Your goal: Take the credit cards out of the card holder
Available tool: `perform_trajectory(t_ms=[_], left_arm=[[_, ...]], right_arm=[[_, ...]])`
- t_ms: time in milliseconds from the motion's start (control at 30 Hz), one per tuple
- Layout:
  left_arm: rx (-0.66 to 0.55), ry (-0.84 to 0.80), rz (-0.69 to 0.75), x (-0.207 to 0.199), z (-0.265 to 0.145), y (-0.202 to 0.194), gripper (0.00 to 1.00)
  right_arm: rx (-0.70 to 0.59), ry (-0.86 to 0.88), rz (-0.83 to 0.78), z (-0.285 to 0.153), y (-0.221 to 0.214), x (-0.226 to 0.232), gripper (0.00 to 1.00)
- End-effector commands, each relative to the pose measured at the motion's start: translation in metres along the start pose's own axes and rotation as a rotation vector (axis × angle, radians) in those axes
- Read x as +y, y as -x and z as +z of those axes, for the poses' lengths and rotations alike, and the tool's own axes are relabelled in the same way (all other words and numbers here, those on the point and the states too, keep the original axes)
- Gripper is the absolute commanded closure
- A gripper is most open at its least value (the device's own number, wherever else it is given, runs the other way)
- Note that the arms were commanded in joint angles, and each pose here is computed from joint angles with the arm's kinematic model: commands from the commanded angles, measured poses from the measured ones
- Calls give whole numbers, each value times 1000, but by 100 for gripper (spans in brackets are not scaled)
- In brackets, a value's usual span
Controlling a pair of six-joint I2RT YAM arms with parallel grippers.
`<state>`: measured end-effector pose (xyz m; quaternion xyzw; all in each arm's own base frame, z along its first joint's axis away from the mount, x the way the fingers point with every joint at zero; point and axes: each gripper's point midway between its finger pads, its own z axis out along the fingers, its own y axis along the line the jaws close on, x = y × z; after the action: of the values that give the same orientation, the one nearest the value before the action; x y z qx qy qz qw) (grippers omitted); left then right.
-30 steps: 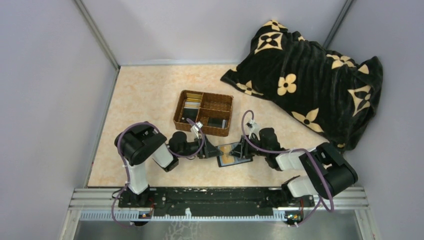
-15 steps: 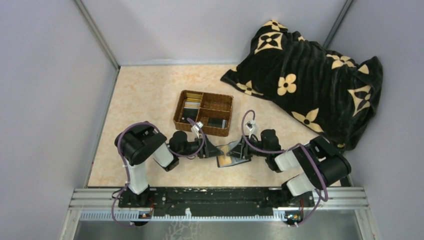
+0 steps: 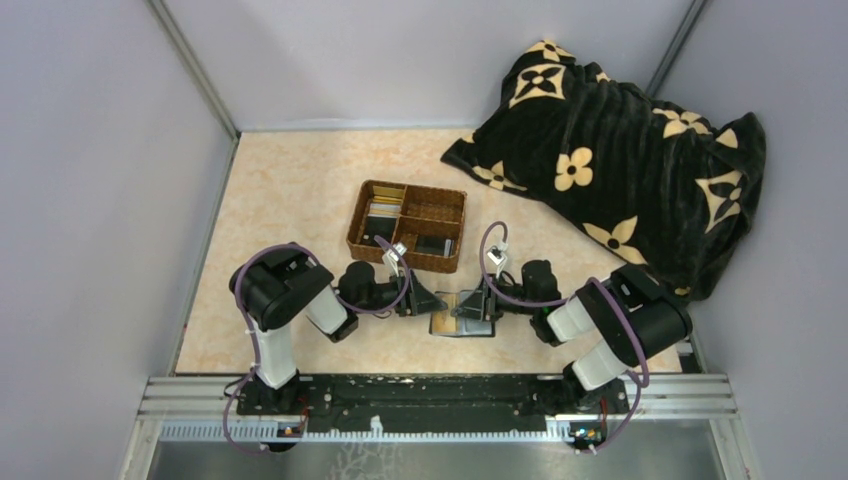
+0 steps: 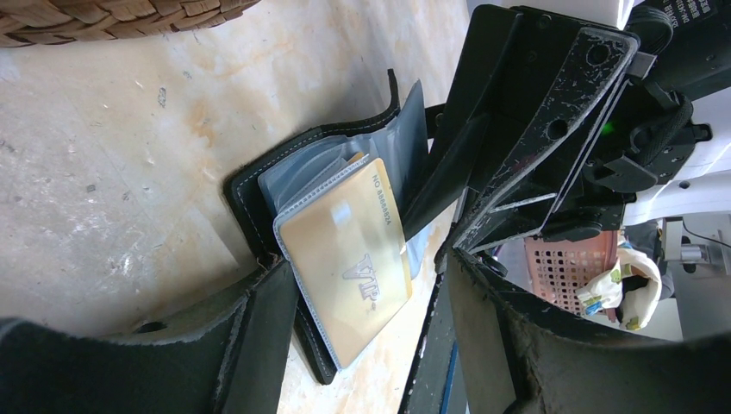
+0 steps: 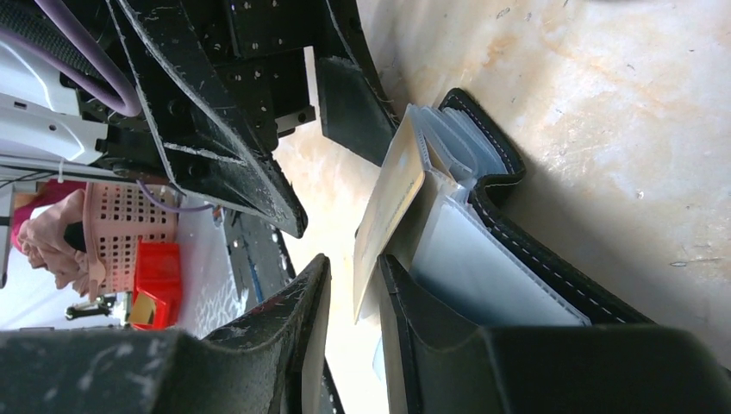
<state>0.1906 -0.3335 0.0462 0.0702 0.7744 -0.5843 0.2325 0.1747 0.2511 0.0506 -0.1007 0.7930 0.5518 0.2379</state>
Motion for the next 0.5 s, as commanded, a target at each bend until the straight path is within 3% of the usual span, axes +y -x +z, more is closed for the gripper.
perform_trajectory(t_ms=[0, 467], left_arm=[[22, 14, 15, 6, 6, -5, 31], [26, 10, 19, 5, 7, -5, 30]], right_arm=[[21, 29, -56, 3, -2, 3, 73], [37, -34, -60, 8, 0, -11, 73]])
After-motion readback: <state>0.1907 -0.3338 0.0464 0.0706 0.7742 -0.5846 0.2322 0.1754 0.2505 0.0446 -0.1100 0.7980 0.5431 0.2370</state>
